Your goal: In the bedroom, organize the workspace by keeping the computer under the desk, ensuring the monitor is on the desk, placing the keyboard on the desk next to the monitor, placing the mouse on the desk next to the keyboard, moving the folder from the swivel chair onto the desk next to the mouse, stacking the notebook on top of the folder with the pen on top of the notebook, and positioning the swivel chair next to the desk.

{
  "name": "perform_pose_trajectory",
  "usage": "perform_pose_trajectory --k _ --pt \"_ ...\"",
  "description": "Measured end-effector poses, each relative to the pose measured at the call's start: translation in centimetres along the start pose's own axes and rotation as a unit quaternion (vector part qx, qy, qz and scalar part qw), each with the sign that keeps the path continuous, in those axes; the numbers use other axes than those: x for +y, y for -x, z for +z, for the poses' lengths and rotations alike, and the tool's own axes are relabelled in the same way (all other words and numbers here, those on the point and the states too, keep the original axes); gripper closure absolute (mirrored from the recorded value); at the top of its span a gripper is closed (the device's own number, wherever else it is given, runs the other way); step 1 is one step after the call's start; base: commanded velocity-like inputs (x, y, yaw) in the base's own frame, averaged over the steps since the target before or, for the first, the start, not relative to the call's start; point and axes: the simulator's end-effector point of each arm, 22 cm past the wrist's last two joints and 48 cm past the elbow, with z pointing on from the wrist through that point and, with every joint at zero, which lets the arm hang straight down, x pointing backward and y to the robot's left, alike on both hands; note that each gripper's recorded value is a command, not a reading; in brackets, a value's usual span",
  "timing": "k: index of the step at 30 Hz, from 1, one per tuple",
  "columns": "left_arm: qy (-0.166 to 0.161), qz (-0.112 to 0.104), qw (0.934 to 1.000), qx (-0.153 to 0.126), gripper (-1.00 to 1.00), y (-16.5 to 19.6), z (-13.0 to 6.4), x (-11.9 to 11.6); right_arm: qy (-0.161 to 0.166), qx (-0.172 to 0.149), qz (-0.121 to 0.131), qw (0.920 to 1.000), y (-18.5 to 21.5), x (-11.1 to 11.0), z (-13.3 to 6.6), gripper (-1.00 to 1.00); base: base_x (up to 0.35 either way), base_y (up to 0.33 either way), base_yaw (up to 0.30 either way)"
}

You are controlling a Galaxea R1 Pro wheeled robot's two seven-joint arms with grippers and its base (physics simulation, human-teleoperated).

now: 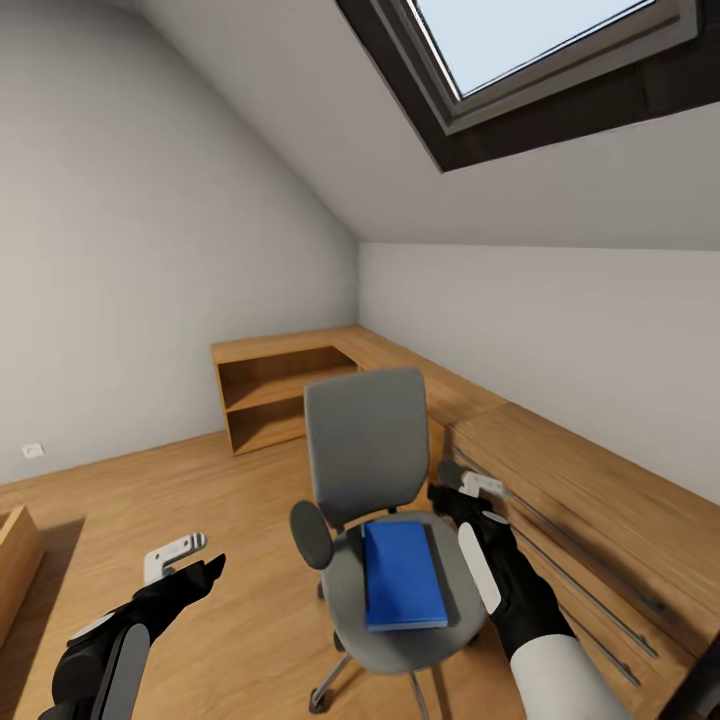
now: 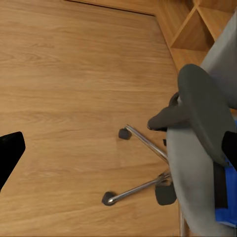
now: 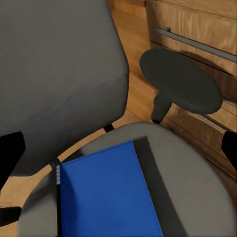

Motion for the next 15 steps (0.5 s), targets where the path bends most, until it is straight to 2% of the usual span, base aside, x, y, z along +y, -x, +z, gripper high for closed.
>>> perform_pose_trajectory --k 6,10,15 --pt "0.0 0.0 1.0 0.0 -1.0 0.0 0.0 0.0 -0.002 -0.011 0.003 0.9999 0.5 -0.2 0.0 -1.0 0.291 0.083 0.0" --pt "0.001 0.0 1.0 0.0 -1.0 0.0 0.0 0.1 -0.003 -0.026 0.006 0.9996 1.0 -0.3 0.1 -1.0 0.12 0.025 0.0" --pt "0.001 0.0 1.0 0.001 -1.0 0.0 0.0 0.1 -0.008 -0.011 0.004 0.9999 -0.9 -0.7 0.6 -1.0 0.045 0.009 0.0"
